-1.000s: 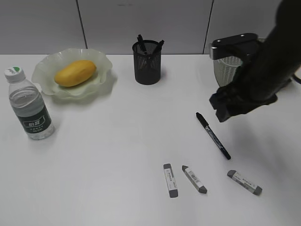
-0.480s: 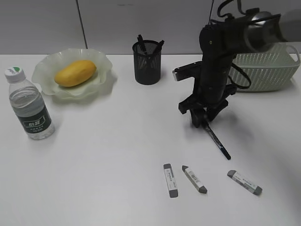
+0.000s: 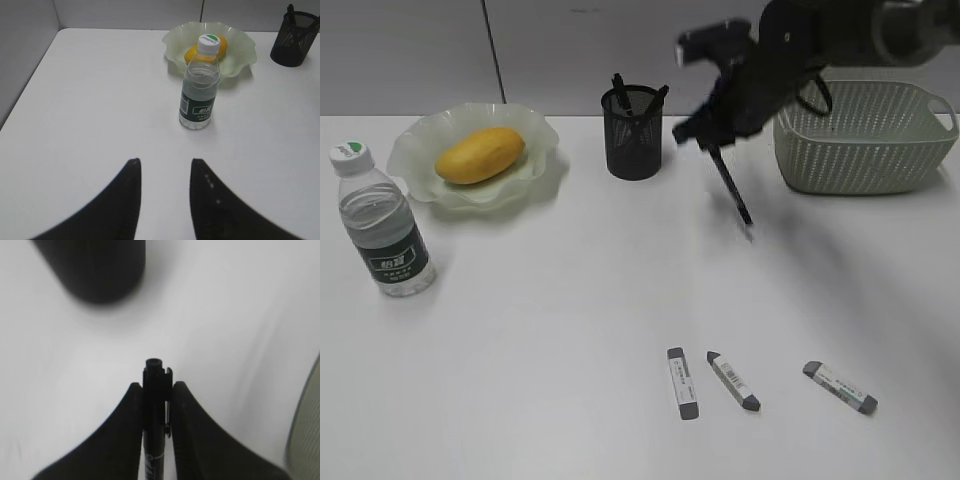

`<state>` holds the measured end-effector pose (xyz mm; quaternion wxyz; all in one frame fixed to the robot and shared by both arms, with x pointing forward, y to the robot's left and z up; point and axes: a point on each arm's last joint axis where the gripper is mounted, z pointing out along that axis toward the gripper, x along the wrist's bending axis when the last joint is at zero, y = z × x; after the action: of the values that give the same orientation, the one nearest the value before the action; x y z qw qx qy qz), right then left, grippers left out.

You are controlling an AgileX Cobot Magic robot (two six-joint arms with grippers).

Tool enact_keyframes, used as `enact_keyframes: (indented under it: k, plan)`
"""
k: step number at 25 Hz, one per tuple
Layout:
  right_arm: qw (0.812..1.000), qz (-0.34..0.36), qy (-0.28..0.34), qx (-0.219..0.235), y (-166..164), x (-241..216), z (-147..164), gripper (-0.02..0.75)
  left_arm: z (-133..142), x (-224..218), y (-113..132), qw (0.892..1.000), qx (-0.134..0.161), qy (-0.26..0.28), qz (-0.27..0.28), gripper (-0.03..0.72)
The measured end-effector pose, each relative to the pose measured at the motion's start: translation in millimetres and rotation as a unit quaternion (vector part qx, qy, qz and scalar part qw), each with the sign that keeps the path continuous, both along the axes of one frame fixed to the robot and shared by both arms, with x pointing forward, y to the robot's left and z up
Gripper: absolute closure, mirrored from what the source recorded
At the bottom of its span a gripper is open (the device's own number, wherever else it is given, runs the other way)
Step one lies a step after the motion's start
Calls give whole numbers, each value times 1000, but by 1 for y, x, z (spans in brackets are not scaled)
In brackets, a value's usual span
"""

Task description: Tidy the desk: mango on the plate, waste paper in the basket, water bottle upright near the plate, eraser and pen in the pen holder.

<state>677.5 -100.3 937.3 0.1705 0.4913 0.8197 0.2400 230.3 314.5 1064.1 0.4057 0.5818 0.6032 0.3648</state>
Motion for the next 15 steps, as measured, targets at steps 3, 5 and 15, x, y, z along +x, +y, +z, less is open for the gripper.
enact_keyframes:
  k: [3, 5, 15]
  plan:
    - [983, -2, -166, 84, 8, 15, 53, 596, 0, 0, 0, 1000, 0, 0, 0, 436]
    - [964, -9, -235, 125, 11, 21, 74, 596, 0, 0, 0, 1000, 0, 0, 0, 436]
    - [863, -42, -416, 282, 17, 37, 95, 597, 0, 0, 0, 1000, 0, 0, 0, 436]
